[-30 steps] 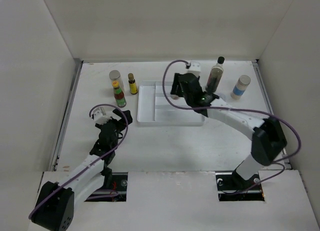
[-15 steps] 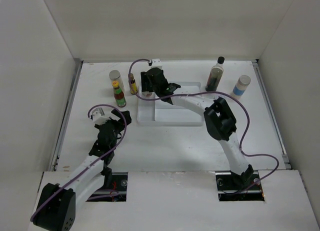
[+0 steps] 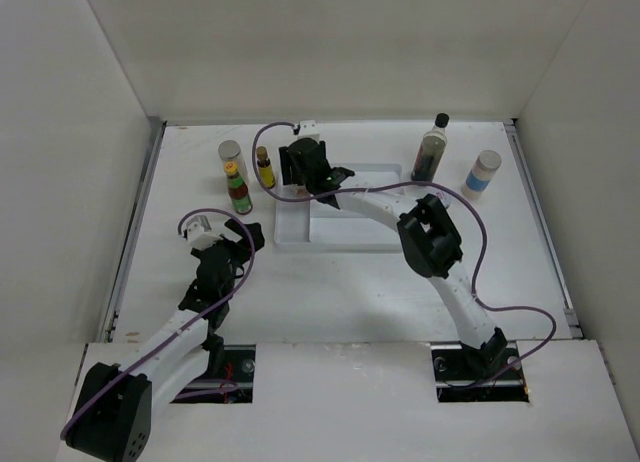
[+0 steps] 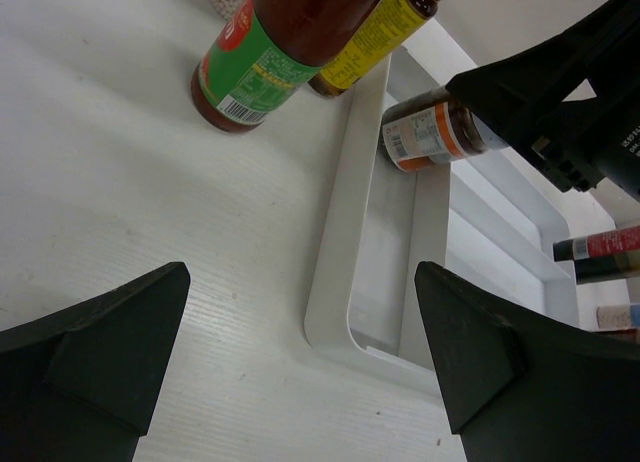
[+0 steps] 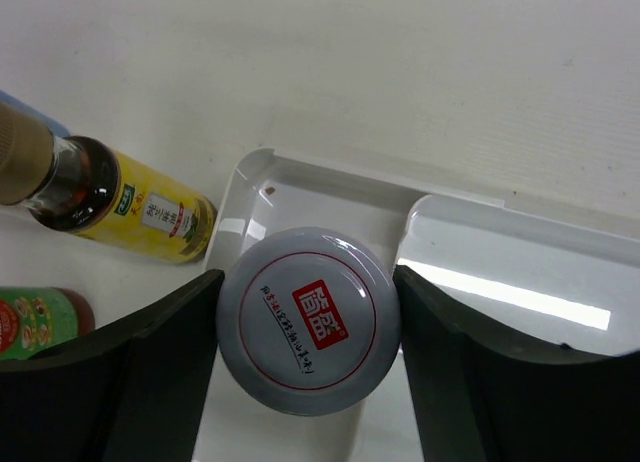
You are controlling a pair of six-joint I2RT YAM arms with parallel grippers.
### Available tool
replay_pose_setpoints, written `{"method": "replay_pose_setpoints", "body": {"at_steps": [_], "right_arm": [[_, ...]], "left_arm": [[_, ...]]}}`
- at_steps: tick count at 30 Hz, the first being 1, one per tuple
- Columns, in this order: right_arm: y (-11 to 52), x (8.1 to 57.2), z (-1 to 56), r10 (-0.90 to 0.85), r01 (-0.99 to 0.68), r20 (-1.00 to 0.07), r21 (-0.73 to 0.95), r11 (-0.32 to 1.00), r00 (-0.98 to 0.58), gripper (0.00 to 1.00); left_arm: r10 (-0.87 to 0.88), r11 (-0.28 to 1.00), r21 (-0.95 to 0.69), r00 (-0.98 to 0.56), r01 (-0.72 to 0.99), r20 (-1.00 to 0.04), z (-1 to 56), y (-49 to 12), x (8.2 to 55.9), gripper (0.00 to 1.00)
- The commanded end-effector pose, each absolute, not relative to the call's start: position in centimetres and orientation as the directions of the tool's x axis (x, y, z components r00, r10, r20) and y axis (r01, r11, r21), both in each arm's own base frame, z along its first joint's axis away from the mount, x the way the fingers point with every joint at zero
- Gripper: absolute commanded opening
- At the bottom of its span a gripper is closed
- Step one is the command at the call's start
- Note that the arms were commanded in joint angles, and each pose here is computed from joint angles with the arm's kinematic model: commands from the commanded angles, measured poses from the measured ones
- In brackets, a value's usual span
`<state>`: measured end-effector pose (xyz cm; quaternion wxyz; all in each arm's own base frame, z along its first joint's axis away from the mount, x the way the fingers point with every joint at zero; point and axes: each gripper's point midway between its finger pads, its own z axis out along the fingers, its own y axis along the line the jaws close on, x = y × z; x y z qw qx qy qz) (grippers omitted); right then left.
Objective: Organize the condiment bottles
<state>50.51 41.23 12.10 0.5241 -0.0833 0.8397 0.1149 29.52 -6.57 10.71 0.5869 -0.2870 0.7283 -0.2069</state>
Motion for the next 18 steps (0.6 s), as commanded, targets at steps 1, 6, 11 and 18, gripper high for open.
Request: {"method": "replay_pose_setpoints", "body": {"at_steps": [1, 6, 11, 18], "right_arm": [[42.5, 52.0, 20.9, 0.116, -0.263, -0.959, 0.185, 0.947, -0.258, 0.77], [42.0, 50.3, 25.4, 0.171, -0.307, -0.962, 0.233, 0.923, -0.214, 0.87], [38.0, 46.5, 30.9, 0.239, -0.330, -0.958, 0.280, 0.901, -0.158, 0.84], [20.5, 42.7, 27.5, 0.236, 0.021, -0.964, 0.235, 0.972, -0.124, 0.47]], "left_arm": [[-0.679, 0.734, -0.666, -0.120, -0.131, -0.725, 12.0, -7.0, 29.9, 1.00], [-0.678, 0.735, -0.664, -0.123, -0.136, -0.725, 11.8, -6.9, 29.9, 1.00], [-0.678, 0.735, -0.667, -0.125, -0.126, -0.724, 12.0, -7.2, 29.9, 1.00], [-0.675, 0.738, -0.665, -0.135, -0.118, -0.725, 12.0, -7.7, 29.8, 1.00]]}}
